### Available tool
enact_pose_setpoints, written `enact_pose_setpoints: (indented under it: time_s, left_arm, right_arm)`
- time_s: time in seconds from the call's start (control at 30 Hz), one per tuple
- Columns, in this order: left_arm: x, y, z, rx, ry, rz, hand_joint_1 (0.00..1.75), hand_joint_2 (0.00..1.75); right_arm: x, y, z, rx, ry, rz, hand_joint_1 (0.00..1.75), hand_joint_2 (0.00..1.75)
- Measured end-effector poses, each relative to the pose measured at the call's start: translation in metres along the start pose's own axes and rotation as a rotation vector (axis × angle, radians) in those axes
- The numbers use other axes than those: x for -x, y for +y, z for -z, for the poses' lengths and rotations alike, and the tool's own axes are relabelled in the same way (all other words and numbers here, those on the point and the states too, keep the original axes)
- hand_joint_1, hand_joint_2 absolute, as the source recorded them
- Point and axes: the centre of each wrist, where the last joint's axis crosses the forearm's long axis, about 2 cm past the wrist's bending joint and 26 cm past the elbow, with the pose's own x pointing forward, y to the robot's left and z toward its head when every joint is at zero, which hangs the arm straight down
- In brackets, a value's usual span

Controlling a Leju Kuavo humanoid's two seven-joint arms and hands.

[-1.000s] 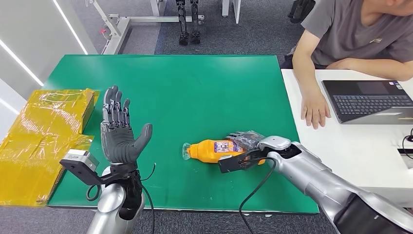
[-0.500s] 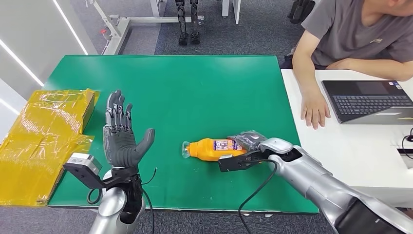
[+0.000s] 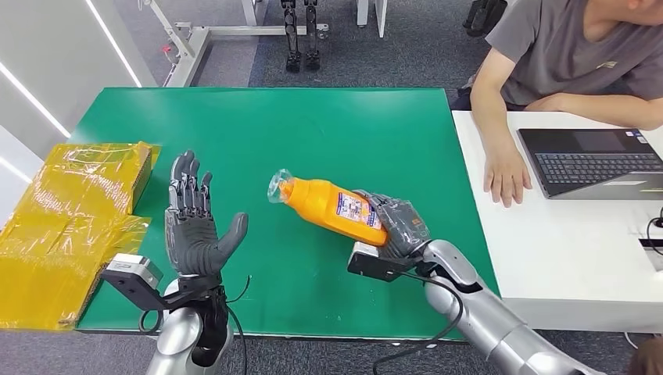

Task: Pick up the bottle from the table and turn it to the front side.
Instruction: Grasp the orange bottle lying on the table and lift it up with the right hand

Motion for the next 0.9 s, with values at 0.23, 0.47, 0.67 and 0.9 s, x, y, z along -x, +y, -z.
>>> enact_pose_setpoints:
  time_s: [0.23, 0.47, 0.67, 0.9]
  left_arm:
    - [0.003, -0.004, 0.01, 0.001, -0.01, -0.01, 0.0, 1.75]
    - [0.007, -0.005, 0.011, 0.01, 0.001, -0.019, 0.0, 1.75]
    - [0.012, -0.006, 0.009, 0.048, 0.022, -0.048, 0.0, 1.75]
    - [0.016, -0.013, 0.007, 0.098, 0.041, -0.08, 0.0, 1.75]
  right_arm:
    - [-0.028, 0.012, -0.004, 0.298, -0.103, 0.066, 1.75, 1.75]
    - [-0.049, 0.027, -0.004, 0.437, -0.128, 0.128, 1.75, 1.75]
    - [-0.058, 0.035, -0.007, 0.465, -0.114, 0.157, 1.75, 1.75]
    - [-0.062, 0.041, -0.01, 0.445, -0.084, 0.157, 1.75, 1.75]
